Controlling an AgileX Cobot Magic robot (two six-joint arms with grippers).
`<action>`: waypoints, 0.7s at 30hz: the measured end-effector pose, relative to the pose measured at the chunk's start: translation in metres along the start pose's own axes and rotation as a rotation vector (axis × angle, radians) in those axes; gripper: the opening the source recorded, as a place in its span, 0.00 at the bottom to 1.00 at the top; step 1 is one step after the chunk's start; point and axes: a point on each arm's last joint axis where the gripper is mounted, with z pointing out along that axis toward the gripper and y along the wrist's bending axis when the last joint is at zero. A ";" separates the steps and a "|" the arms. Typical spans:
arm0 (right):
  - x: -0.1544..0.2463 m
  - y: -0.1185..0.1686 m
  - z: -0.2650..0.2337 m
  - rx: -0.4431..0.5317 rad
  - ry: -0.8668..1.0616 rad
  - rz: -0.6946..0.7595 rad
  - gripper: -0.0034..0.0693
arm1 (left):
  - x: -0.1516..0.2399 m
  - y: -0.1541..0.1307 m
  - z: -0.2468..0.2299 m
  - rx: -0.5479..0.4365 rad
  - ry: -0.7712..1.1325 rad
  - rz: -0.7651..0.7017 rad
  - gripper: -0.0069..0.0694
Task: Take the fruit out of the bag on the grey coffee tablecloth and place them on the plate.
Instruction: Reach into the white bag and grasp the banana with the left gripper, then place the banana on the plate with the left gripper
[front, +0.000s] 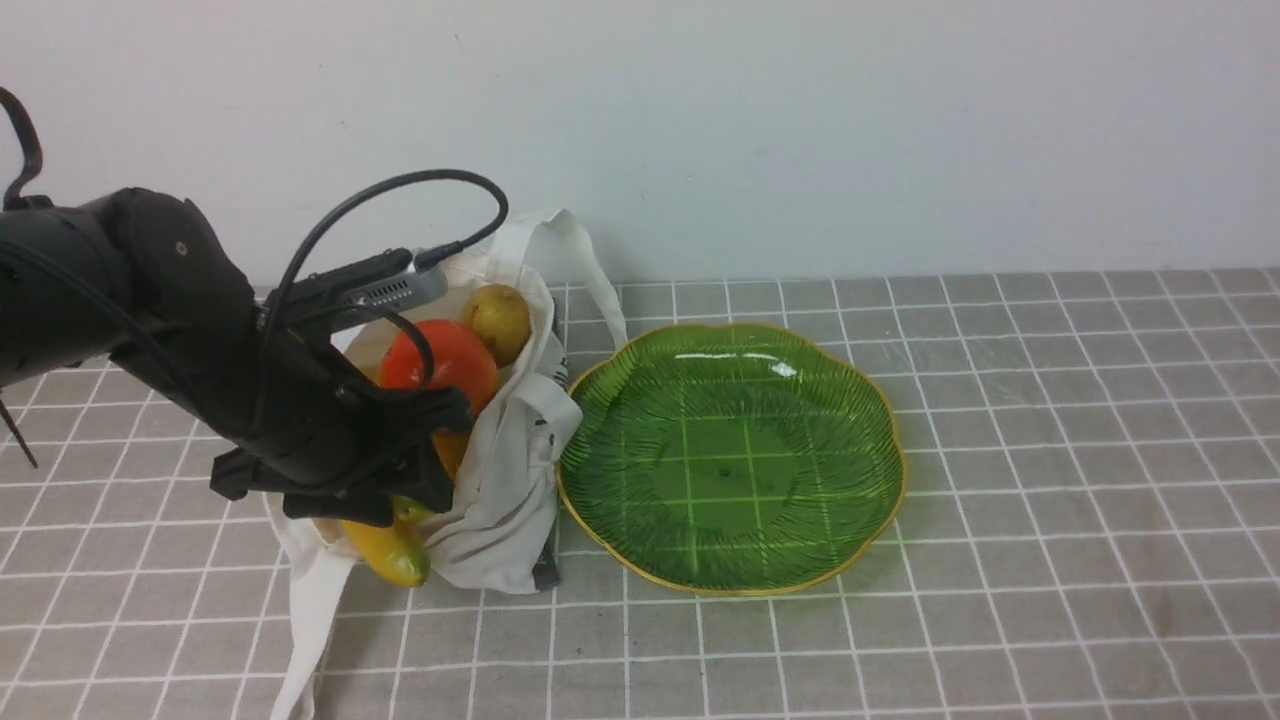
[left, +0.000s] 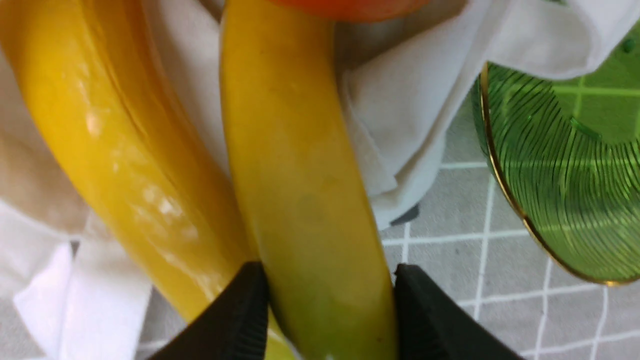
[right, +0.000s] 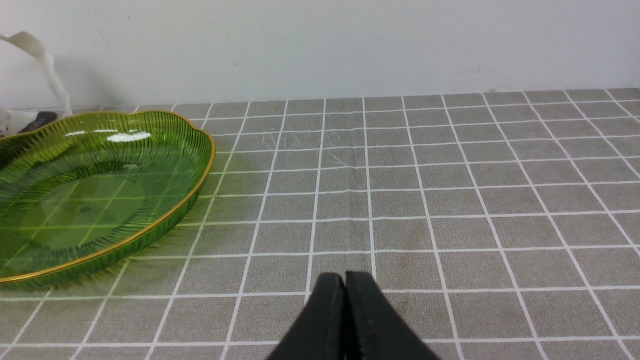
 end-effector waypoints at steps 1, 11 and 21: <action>0.000 0.000 0.000 0.000 0.000 0.000 0.03 | 0.001 -0.001 -0.004 0.003 -0.004 0.005 0.46; 0.000 0.000 0.000 0.000 0.000 0.000 0.03 | -0.001 -0.005 -0.055 -0.080 0.025 0.045 0.46; 0.000 0.000 0.000 0.000 0.000 0.000 0.03 | -0.028 -0.022 -0.116 -0.145 -0.061 0.100 0.45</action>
